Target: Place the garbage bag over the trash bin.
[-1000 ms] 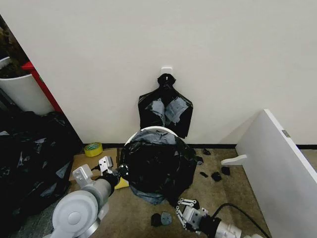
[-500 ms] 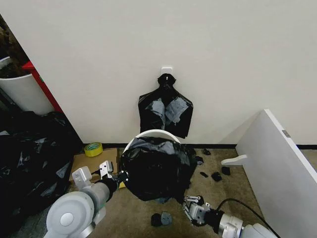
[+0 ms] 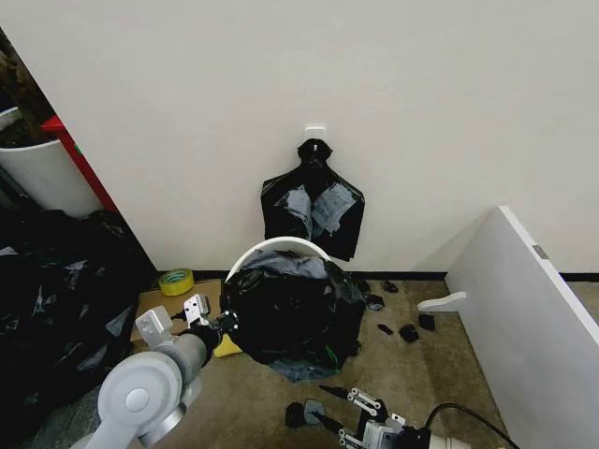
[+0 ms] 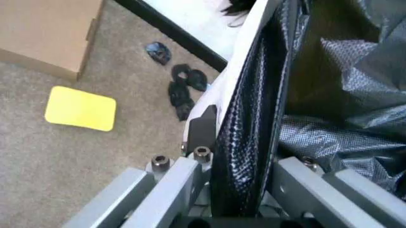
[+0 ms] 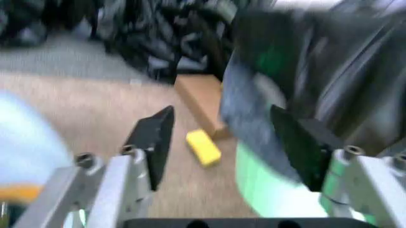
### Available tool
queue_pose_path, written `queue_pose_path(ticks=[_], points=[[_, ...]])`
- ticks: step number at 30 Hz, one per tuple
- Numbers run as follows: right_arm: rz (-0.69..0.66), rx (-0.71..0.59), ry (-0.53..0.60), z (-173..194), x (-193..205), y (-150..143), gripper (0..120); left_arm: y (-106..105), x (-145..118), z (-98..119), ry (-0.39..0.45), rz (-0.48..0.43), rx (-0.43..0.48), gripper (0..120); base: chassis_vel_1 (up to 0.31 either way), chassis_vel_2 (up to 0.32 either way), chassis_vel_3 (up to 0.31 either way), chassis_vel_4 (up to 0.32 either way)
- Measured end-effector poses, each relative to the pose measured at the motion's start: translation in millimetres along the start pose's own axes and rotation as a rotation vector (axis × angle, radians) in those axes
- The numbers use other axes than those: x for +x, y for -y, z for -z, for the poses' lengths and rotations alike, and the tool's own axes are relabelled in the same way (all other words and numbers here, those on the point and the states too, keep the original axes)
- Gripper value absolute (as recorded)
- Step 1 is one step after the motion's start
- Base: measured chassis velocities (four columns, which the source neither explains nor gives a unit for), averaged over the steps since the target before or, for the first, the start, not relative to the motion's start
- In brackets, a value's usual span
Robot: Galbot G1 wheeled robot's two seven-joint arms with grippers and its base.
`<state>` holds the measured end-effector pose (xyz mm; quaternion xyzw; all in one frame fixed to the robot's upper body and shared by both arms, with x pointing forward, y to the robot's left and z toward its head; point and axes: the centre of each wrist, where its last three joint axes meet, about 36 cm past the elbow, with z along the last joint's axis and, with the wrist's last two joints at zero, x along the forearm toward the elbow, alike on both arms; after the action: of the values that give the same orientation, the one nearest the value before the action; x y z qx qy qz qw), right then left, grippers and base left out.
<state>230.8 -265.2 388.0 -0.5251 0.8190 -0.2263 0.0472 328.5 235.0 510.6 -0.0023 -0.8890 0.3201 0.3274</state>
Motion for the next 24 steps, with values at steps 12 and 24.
queue_pose_path(ticks=[12, 24], points=[[-0.262, -0.171, 0.182, 104.6, -20.5, 50.8, 98, -4.9, -5.7, -12.1, 0.048, 0.010, -0.157, 2, 0.000, 0.000, 0.000, 0.000], [-0.282, -0.227, -0.003, 116.6, -27.8, 74.6, 100, 0.9, 6.7, -29.5, 0.130, -0.055, -0.406, 2, 0.000, 0.000, 0.000, 0.000]])
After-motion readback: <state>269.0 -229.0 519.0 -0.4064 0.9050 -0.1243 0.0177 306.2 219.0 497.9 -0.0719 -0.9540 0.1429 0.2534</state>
